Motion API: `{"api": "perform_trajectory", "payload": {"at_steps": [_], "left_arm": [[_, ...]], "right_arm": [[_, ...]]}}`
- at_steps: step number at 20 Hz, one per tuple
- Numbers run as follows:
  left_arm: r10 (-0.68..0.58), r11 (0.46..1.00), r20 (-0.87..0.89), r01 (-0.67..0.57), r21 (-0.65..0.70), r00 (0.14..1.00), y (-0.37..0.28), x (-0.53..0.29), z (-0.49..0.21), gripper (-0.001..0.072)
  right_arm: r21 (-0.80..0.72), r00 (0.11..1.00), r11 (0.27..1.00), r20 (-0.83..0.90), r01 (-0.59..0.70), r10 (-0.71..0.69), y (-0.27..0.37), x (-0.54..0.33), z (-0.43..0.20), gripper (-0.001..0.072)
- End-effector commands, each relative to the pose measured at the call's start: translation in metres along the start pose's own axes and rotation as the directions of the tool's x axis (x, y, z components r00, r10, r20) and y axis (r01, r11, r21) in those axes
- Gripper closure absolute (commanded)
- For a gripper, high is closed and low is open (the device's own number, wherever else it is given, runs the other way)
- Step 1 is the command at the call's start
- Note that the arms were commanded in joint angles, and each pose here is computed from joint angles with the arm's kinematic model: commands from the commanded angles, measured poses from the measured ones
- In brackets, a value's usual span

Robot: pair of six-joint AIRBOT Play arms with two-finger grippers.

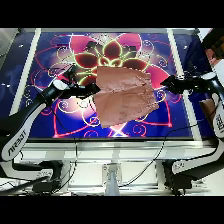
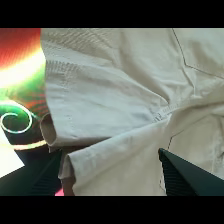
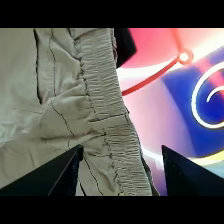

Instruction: Fold the clothes and pants, and hang the long-sleeved shirts on hangers.

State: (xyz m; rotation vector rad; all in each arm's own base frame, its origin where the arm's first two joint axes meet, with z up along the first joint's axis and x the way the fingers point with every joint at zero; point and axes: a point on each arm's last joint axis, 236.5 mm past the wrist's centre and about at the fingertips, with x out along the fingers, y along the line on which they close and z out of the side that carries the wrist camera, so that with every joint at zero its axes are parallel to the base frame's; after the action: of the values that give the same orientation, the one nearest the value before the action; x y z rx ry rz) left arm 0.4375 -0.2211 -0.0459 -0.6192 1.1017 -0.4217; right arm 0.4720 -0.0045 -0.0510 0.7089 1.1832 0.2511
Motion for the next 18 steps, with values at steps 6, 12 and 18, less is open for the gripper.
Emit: {"api": "perform_trajectory", "payload": {"at_steps": [6,12,18], "left_arm": [[-0.067,0.995,-0.078,0.060,-0.084,0.995,0.018,0.021,-0.009,0.0006],[-0.053,0.998,-0.092,0.052,-0.017,0.994,0.017,0.036,-0.018,0.0010],[-0.008,1.000,-0.011,0.008,0.022,1.000,0.013,0.051,-0.010,0.0504]], "right_arm": [[-0.011,0.993,1.000,-0.115,-0.021,0.019,-0.007,0.032,0.002,0.0172],[0.005,0.987,1.000,-0.159,-0.030,0.031,-0.010,0.059,-0.009,0.0171],[-0.029,0.967,0.998,-0.251,-0.052,0.043,0.003,0.094,-0.037,0.0177]]}}
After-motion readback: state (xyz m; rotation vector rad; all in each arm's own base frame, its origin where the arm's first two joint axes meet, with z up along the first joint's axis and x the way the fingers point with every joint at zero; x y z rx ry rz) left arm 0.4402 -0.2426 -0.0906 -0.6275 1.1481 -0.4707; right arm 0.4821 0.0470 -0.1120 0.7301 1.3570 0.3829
